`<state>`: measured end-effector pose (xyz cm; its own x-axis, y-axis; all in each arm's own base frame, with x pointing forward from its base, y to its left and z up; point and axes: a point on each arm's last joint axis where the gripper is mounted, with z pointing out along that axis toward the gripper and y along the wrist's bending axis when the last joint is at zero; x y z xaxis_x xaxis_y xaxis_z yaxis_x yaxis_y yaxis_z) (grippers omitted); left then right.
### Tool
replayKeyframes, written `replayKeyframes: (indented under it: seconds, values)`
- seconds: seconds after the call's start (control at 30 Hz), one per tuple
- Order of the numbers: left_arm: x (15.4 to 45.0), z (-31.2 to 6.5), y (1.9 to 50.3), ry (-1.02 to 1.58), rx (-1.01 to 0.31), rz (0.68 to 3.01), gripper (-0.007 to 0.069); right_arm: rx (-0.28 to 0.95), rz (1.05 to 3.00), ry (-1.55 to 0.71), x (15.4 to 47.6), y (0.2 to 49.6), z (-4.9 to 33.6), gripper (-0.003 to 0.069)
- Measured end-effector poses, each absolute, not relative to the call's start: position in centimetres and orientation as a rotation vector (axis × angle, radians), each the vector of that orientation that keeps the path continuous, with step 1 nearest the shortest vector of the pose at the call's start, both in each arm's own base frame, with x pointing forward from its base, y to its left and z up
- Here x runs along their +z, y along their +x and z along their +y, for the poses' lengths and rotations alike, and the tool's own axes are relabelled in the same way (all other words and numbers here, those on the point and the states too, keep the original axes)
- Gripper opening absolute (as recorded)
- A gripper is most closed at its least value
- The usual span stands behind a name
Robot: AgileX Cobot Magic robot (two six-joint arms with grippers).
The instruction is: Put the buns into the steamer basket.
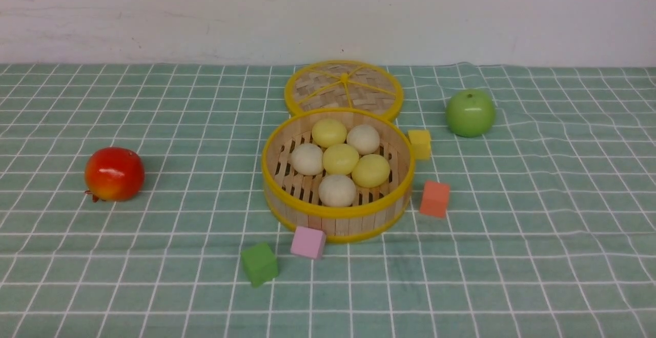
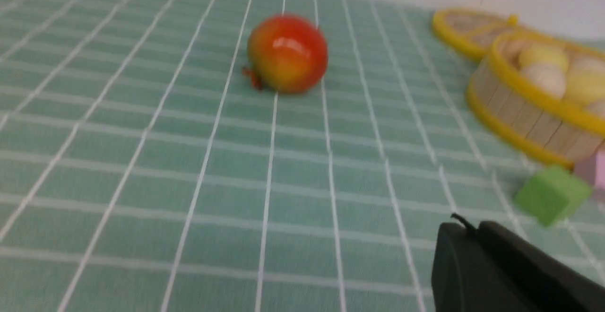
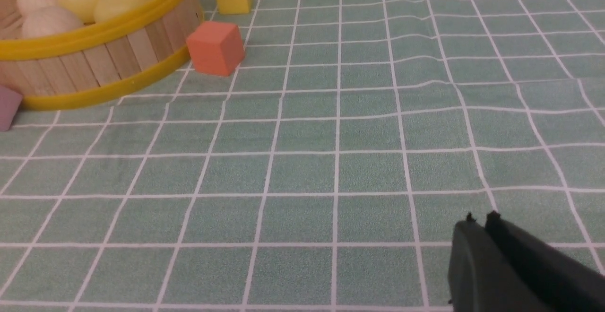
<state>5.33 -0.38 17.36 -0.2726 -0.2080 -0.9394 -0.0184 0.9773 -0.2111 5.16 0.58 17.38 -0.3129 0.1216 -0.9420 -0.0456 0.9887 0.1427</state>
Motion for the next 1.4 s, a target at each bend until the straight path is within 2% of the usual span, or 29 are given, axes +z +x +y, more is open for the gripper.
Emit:
replayKeyframes:
  seconds: [0.03, 1.4]
  values:
    - [16.90, -0.38, 5.23, -0.164, -0.176, 1.884, -0.0013, 0.166, 1.882, 0.055, 17.38, 5.16, 0.58, 0.0029]
    - [16.90, -0.33, 5.24, -0.161, -0.167, 1.883, -0.0013, 0.166, 1.882, 0.055, 17.38, 5.16, 0.58, 0.0050]
